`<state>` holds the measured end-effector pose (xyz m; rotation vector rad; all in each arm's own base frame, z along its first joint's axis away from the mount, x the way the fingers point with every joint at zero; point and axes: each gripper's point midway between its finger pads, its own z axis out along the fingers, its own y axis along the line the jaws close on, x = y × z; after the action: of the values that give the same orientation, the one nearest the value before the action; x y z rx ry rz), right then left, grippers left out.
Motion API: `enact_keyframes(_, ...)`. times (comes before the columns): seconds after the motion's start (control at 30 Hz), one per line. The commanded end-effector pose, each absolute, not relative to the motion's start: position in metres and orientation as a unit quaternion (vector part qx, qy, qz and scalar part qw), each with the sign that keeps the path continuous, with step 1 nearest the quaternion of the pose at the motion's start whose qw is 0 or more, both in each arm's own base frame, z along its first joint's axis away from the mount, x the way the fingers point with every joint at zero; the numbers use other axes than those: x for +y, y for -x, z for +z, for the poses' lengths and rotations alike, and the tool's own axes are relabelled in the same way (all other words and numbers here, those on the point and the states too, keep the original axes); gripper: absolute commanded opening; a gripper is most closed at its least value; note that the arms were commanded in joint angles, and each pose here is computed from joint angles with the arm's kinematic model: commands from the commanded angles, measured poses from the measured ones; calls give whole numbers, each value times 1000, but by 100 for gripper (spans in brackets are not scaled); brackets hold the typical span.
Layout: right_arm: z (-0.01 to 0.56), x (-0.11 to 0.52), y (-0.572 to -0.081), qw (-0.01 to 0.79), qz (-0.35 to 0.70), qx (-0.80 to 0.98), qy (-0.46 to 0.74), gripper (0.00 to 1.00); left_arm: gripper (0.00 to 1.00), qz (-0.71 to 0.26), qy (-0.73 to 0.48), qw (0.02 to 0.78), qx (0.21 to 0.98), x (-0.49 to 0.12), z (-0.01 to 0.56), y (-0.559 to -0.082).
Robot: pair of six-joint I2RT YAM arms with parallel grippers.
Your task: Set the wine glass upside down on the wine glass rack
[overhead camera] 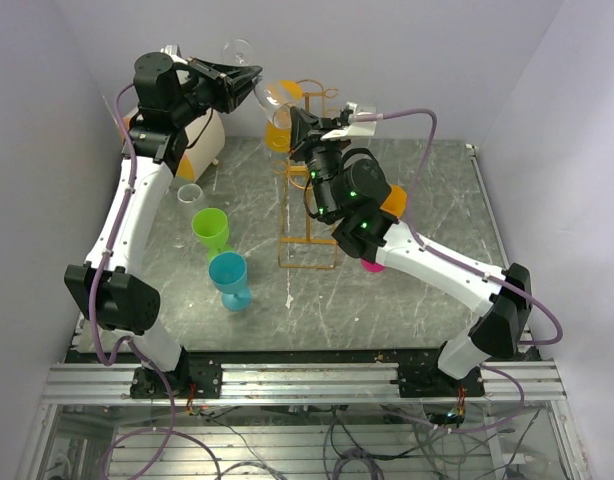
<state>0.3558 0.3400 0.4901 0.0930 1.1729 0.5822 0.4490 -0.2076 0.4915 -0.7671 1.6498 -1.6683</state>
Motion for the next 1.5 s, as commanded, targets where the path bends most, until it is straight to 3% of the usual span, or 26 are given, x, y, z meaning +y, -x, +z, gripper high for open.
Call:
enact_keyframes(0.0, 514, 348, -341, 796, 306, 522, -26, 7, 7, -637, 208, 378, 639, -217, 504, -439)
enact_keyframes(0.03, 512, 350, -340, 793, 309, 525, -17, 12, 7, -634, 192, 392, 639, -217, 506, -438)
enact_keyframes(0.1, 510, 355, -336, 788, 317, 528, -2, 14, 7, -628, 160, 418, 636, -215, 510, -438)
enact_keyframes(0.23, 501, 365, -326, 781, 337, 524, 36, 9, 7, -640, 135, 425, 626, -212, 509, -439)
enact_keyframes(0.33, 494, 373, -320, 775, 350, 522, 63, 11, 7, -660, 116, 428, 606, -213, 516, -437)
enact_keyframes(0.4, 489, 376, -317, 771, 354, 524, 75, 22, 7, -661, 82, 449, 596, -215, 527, -432)
enact_keyframes(0.57, 480, 367, -310, 766, 351, 532, 85, 63, 7, -607, -17, 528, 594, -214, 548, -416)
enact_keyframes(0.83, 474, 356, -297, 751, 349, 550, 107, 85, 7, -553, -106, 562, 606, -207, 543, -400)
enact_keyframes(1.0, 478, 339, -285, 742, 351, 561, 107, 88, 7, -438, -195, 615, 626, -184, 540, -387)
enact_keyframes(1.23, 483, 310, -275, 743, 337, 571, 90, 89, 7, -286, -210, 677, 645, -114, 525, -397)
enact_keyframes(1.47, 454, 289, -300, 718, 252, 648, 28, 91, 7, -216, -242, 694, 643, -100, 482, -422)
